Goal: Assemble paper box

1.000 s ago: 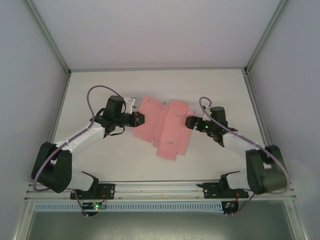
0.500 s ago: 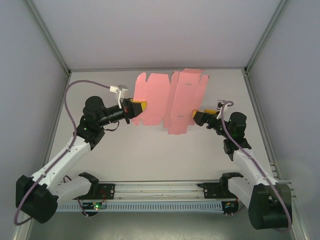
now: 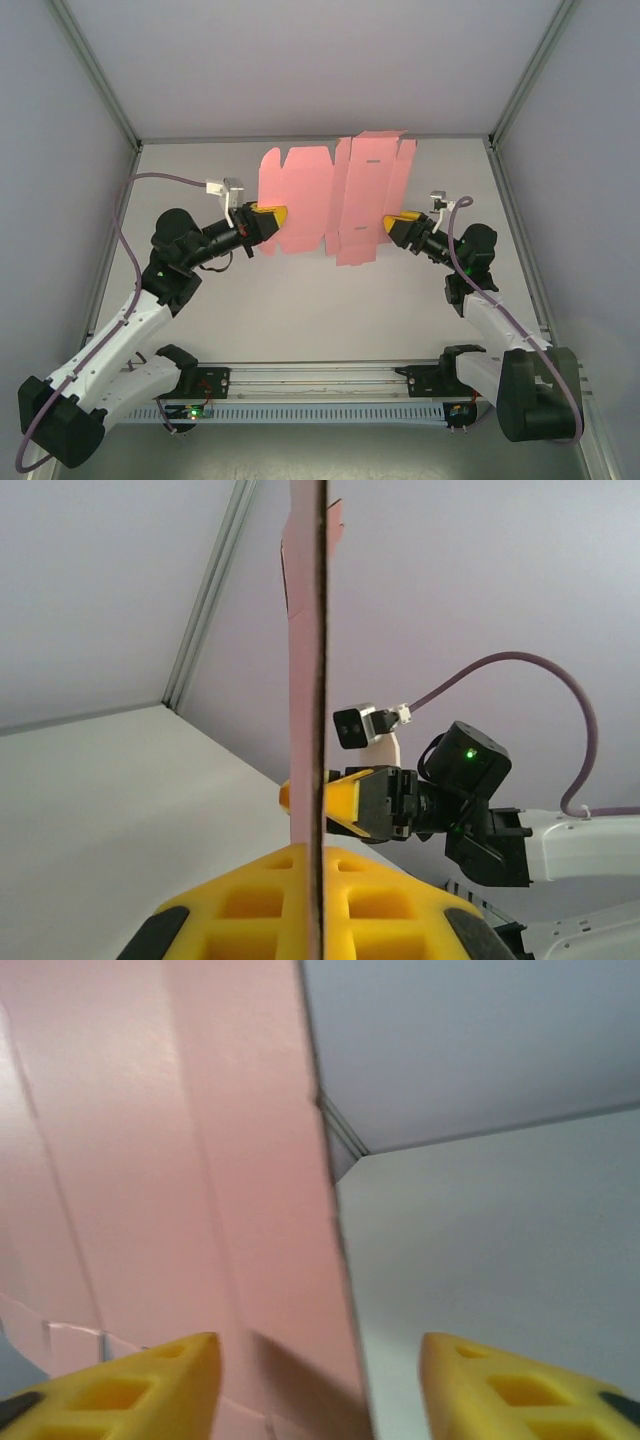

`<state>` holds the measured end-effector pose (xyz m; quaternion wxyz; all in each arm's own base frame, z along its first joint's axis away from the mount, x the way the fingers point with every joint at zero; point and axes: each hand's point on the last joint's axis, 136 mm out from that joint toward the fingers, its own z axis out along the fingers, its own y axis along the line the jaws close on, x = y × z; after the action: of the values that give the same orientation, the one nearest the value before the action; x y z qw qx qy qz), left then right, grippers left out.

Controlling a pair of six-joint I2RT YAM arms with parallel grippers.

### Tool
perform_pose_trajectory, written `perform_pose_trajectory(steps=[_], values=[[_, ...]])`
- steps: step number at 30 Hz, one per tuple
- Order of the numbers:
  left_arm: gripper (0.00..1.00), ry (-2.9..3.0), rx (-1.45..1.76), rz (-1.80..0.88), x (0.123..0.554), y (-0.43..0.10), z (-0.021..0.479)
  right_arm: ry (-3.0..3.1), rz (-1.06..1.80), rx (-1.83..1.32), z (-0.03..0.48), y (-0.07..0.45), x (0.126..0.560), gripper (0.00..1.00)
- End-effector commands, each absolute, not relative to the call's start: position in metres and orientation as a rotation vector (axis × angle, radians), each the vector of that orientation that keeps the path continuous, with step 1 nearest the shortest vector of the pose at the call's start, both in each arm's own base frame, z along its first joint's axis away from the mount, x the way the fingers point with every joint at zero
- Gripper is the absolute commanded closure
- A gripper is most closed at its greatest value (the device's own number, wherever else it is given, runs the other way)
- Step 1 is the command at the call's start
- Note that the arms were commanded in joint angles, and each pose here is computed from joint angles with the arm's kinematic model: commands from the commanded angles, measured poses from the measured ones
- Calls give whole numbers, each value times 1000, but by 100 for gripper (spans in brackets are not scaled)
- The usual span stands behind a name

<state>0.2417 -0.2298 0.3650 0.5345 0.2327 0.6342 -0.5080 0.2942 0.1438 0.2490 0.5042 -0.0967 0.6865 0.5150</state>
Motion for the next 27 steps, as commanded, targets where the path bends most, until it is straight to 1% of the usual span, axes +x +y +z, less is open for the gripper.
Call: perform_pose_trajectory(steps=[1,3,5,6,11,12,13,14,15,16,17,18,19,22,24,27], values=[[100,1453,528,-1183,242,-226,380,1543,1223,-340,283,149,286,72],[100,1479,473,-1158,251,-222,376,1522,1205,-353,289,149,284,87],[100,1503,448,-1137,256,-220,370,1506,1187,-365,293,149,281,99],[100,1515,427,-1131,259,-219,367,1504,1175,-373,295,150,281,100],[100,1620,357,-1067,271,-213,336,1540,1082,-440,292,156,278,100],[96,1657,331,-1039,275,-210,326,1531,1062,-469,292,159,276,100],[81,1705,287,-1004,280,-204,314,1528,1041,-474,293,159,276,100],[69,1777,236,-954,285,-197,297,1529,1015,-472,294,159,277,100],[60,1832,201,-908,288,-191,284,1531,992,-492,295,161,275,100],[41,1881,164,-857,290,-184,272,1549,959,-510,293,163,276,100],[18,1936,121,-798,292,-175,259,1588,903,-511,289,162,278,100],[4,1972,98,-748,291,-167,250,1622,854,-521,285,163,279,100],[0,2004,84,-697,289,-160,242,1654,807,-543,280,164,279,100],[0,2074,-3,-500,283,-126,230,1760,671,-552,268,161,283,100],[0,2076,-74,-371,277,-101,233,1864,582,-551,260,157,285,100],[0,2036,-124,-274,266,-78,248,1940,536,-695,256,165,272,100]])
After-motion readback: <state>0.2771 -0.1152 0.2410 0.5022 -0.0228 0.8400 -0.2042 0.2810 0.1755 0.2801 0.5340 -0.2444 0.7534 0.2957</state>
